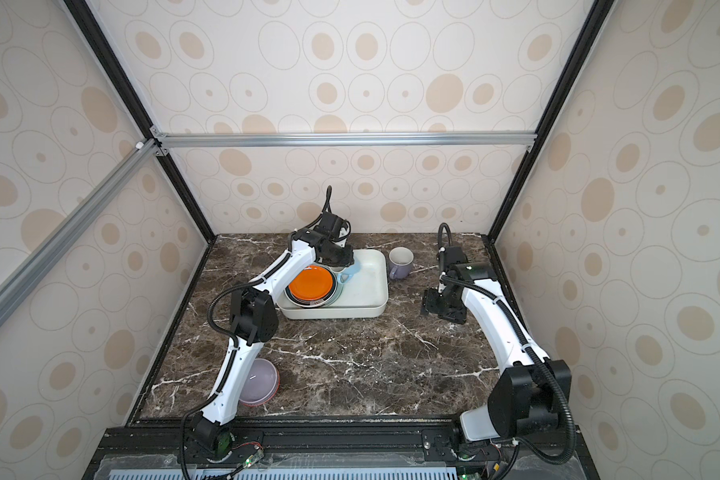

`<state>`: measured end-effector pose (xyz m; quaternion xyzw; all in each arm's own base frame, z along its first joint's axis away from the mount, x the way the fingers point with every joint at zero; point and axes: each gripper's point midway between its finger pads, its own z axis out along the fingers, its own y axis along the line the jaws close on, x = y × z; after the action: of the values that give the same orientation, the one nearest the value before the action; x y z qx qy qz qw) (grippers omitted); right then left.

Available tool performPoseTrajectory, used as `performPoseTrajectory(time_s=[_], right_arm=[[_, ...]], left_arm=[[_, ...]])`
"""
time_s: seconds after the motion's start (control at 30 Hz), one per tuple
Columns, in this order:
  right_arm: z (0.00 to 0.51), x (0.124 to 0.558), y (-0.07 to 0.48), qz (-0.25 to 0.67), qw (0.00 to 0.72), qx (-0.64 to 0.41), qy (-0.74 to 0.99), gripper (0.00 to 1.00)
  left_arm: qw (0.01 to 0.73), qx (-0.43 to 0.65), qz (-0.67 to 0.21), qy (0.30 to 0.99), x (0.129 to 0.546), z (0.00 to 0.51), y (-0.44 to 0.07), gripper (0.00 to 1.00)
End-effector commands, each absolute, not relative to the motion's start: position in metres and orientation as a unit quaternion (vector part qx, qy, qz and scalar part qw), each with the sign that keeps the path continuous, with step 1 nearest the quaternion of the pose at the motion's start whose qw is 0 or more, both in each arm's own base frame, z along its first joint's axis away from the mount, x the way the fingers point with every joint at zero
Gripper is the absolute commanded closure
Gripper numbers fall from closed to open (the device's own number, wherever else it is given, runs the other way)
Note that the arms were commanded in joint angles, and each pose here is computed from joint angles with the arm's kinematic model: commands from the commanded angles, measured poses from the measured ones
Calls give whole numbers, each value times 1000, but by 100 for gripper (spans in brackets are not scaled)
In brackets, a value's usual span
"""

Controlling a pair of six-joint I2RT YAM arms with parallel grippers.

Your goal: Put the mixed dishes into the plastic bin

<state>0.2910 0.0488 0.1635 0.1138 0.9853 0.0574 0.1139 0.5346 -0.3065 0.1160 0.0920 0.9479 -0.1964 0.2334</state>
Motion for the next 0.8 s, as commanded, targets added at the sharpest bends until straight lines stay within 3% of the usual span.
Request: performPoseTrajectory(time_s=[0.0,0.37,0.77], right_arm=[[165,283,47,61,113,120,984,26],[159,277,45,57,105,126,985,26],[157,279,45,55,103,128,985,26]], left_arm=[[241,91,-184,949,534,133,-297,72],[271,77,-200,939,548,144,-304,74],[269,90,-264,922,549,151,-329,84]])
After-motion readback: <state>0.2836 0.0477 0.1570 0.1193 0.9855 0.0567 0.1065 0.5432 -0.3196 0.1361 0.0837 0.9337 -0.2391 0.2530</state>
